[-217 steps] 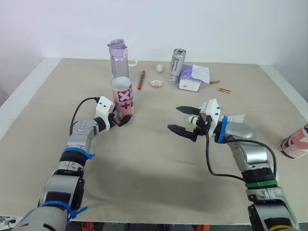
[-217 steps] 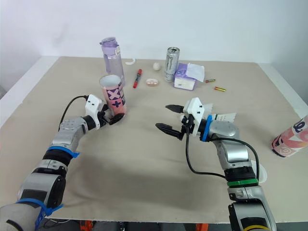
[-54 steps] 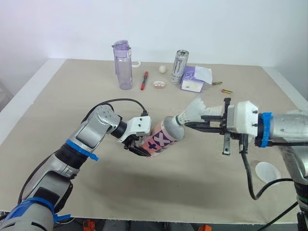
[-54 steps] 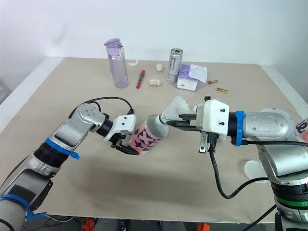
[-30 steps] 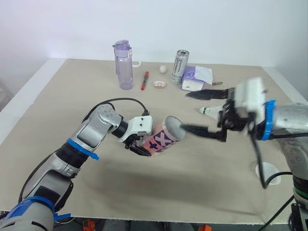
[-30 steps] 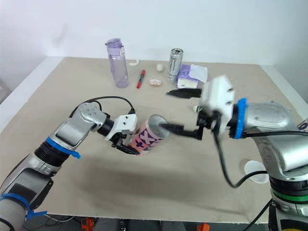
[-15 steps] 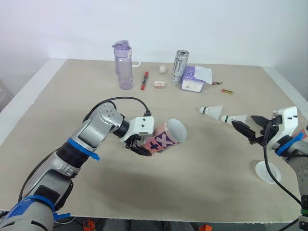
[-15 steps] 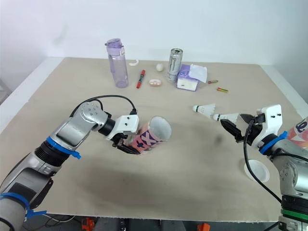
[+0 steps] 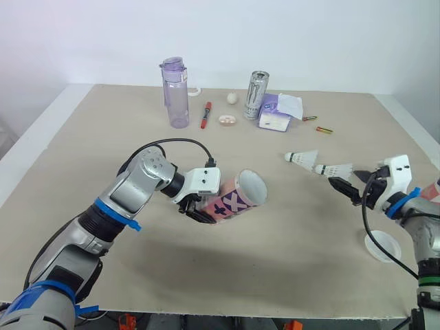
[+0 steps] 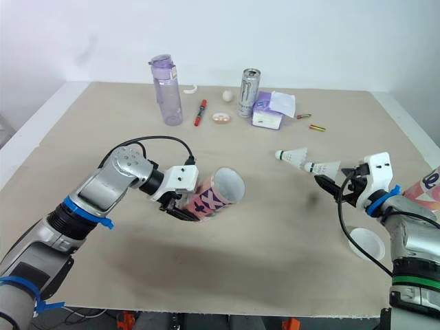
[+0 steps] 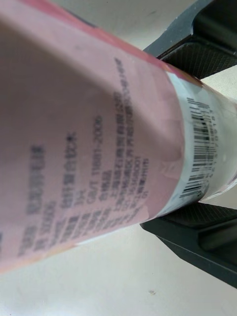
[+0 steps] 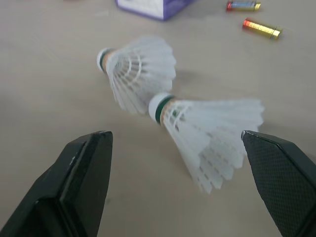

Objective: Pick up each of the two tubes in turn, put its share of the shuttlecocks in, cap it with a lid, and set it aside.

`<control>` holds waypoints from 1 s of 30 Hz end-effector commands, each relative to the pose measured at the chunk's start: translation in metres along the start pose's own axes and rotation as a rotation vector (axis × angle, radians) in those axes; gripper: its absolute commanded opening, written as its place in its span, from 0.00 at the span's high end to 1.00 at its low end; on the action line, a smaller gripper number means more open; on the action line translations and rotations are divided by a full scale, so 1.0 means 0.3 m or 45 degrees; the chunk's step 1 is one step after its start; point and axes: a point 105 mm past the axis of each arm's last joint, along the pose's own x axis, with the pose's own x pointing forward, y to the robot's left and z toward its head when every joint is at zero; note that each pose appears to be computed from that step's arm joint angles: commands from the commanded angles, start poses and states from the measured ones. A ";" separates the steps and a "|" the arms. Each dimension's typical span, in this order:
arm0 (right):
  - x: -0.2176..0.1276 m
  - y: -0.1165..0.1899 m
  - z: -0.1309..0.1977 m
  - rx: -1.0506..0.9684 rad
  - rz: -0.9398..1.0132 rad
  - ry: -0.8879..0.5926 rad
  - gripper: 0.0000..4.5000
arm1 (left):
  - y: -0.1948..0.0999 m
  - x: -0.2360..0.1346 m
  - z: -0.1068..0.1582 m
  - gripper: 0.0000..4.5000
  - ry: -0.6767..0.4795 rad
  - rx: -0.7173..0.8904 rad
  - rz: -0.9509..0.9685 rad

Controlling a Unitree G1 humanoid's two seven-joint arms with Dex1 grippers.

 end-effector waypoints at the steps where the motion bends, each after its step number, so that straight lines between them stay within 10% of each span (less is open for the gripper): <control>1: 0.027 -0.006 0.037 -0.025 0.052 -0.031 0.01 | -0.010 -0.009 -0.006 0.35 0.009 -0.006 0.006; 14: 0.109 0.054 0.057 0.006 0.222 -0.033 0.01 | -0.020 -0.014 -0.018 0.35 0.016 -0.023 0.025; 25: 0.123 0.022 0.038 0.047 0.173 -0.001 0.95 | -0.030 -0.014 -0.025 0.35 0.016 -0.042 0.043; 30: 0.106 0.010 0.053 0.022 0.147 -0.026 0.98 | -0.024 -0.006 -0.022 0.35 0.014 -0.037 0.042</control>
